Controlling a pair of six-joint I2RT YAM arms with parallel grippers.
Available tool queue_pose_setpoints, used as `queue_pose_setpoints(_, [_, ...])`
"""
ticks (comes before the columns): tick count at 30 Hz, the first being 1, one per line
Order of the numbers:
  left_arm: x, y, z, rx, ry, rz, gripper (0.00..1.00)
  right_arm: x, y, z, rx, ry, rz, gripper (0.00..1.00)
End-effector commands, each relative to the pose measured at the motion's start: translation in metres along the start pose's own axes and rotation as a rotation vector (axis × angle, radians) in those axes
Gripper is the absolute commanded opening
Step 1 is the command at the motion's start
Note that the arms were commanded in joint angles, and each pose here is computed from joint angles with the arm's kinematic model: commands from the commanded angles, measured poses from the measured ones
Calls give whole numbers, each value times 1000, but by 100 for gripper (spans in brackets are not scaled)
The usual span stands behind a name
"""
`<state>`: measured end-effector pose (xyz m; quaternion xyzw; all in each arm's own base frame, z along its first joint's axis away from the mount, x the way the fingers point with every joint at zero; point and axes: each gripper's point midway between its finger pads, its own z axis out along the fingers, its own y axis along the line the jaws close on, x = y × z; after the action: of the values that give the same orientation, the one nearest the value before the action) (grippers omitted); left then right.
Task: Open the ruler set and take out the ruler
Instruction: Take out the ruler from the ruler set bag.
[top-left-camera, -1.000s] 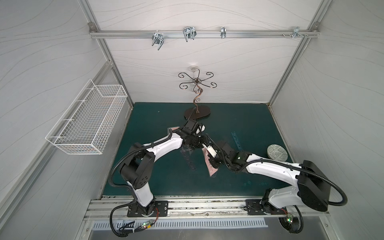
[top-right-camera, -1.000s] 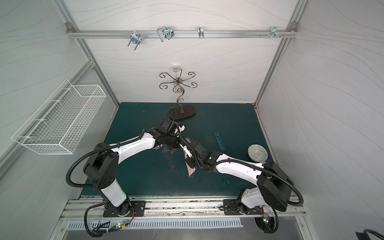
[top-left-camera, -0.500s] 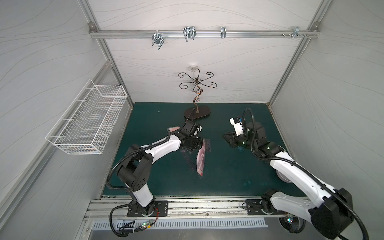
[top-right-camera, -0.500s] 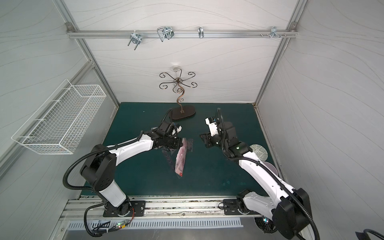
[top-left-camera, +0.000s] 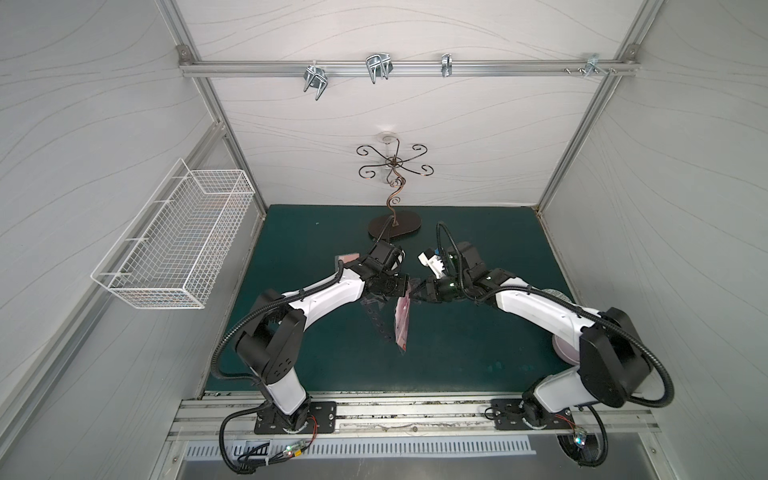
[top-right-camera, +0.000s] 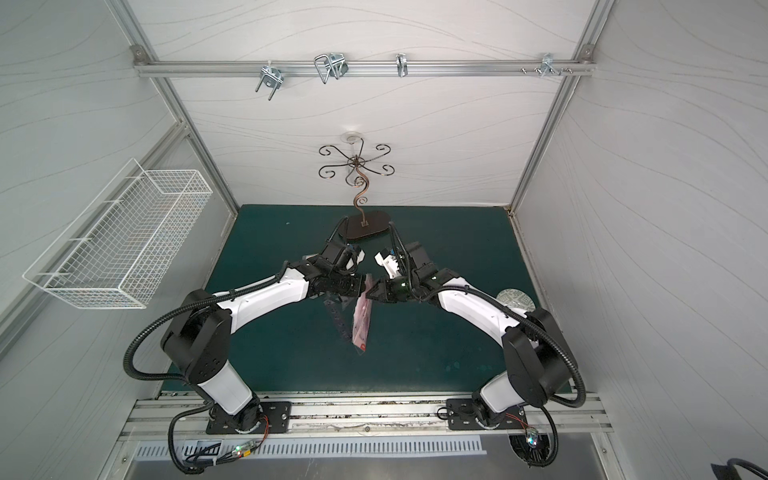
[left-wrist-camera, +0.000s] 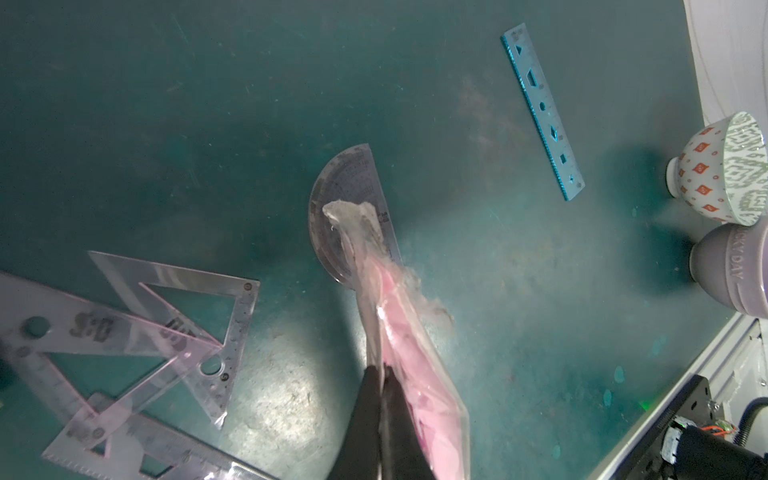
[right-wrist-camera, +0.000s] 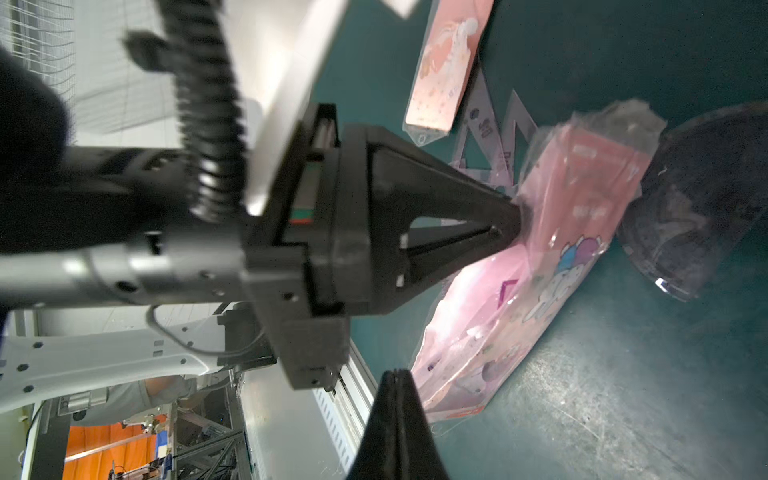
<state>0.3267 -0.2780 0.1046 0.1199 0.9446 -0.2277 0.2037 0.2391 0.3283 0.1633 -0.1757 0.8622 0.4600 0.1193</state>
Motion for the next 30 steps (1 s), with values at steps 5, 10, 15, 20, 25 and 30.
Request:
queue_pose_setpoints(5, [-18, -5, -9, -18, -40, 9, 0, 6, -24, 31, 61, 7, 57, 2])
queue_pose_setpoints(10, [-19, -6, -10, -20, -39, 8, 0, 12, -48, 47, 126, 44, 73, 2])
queue_pose_setpoints(15, [-18, -3, -14, -34, -46, 18, 0, 18, -62, 49, 182, 69, 78, 4])
queue_pose_setpoints(20, [-17, -2, -12, -41, -44, 23, 0, 15, -59, 42, 202, 59, 64, 8])
queue_pose_setpoints(25, [-15, 1, -11, -53, -35, 32, 0, 12, -59, 28, 269, 57, 31, 11])
queue_pose_setpoints(30, [-14, 3, -11, -61, -33, 39, 0, 12, -68, 17, 361, 63, 8, 14])
